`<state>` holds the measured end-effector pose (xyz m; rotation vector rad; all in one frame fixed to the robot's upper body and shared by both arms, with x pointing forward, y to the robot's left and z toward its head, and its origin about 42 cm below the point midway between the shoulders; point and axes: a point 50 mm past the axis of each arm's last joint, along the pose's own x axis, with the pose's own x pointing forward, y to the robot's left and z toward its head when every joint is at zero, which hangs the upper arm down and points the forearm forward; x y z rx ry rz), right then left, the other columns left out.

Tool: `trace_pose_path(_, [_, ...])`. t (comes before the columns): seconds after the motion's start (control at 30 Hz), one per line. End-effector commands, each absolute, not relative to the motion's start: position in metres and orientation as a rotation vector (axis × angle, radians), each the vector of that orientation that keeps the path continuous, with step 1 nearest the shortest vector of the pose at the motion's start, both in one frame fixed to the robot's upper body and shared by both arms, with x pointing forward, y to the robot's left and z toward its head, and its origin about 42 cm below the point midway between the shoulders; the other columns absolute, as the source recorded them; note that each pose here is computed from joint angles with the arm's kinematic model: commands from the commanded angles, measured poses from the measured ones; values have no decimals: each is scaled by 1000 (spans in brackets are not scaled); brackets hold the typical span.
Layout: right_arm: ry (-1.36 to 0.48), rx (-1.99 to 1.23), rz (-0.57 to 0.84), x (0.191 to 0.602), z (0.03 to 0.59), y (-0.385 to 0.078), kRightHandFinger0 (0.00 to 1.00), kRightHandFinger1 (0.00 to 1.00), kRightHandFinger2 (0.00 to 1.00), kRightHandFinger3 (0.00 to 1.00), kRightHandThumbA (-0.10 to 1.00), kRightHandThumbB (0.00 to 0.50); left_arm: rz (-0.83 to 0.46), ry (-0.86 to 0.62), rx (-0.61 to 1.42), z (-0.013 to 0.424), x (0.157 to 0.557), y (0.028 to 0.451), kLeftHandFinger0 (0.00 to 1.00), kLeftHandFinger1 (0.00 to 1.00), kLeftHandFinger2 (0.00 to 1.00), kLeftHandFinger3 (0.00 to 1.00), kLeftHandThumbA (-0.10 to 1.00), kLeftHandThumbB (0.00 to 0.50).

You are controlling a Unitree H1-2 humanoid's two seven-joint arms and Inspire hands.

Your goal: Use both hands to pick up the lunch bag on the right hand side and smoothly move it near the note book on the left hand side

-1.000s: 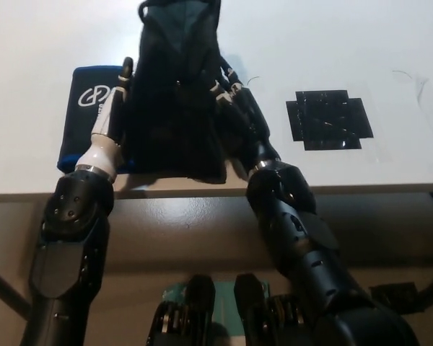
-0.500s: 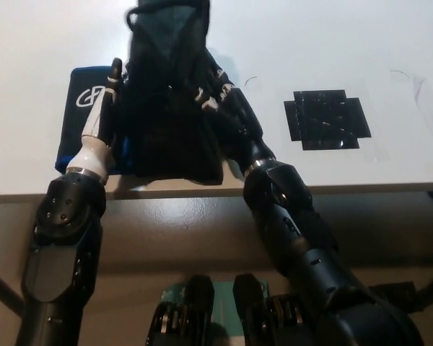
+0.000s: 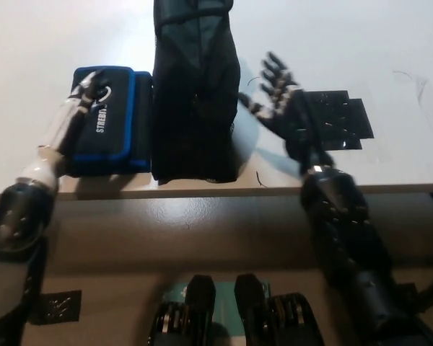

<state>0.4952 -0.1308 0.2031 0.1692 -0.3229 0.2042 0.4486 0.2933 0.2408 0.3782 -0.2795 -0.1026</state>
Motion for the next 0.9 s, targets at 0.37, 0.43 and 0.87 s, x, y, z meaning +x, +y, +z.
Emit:
trace_pose_path(0.37, [-637, 8, 25, 406, 223, -235, 1000, 1000, 1000, 1000, 1000, 359, -70, -475, 578, 248, 330, 363, 1000, 1000, 1000, 1000, 1000, 426])
trace_pose_path(0.43, [-620, 12, 10, 393, 211, -245, 1000, 1000, 1000, 1000, 1000, 364, -41, -468, 526, 229, 314, 368, 1000, 1000, 1000, 1000, 1000, 421])
trace_pose_path(0.87, [-470, 57, -73, 327, 131, -269, 1000, 1000, 1000, 1000, 1000, 195, 198, -335, 323, 138, 257, 411, 899, 869, 919, 1000, 1000, 160])
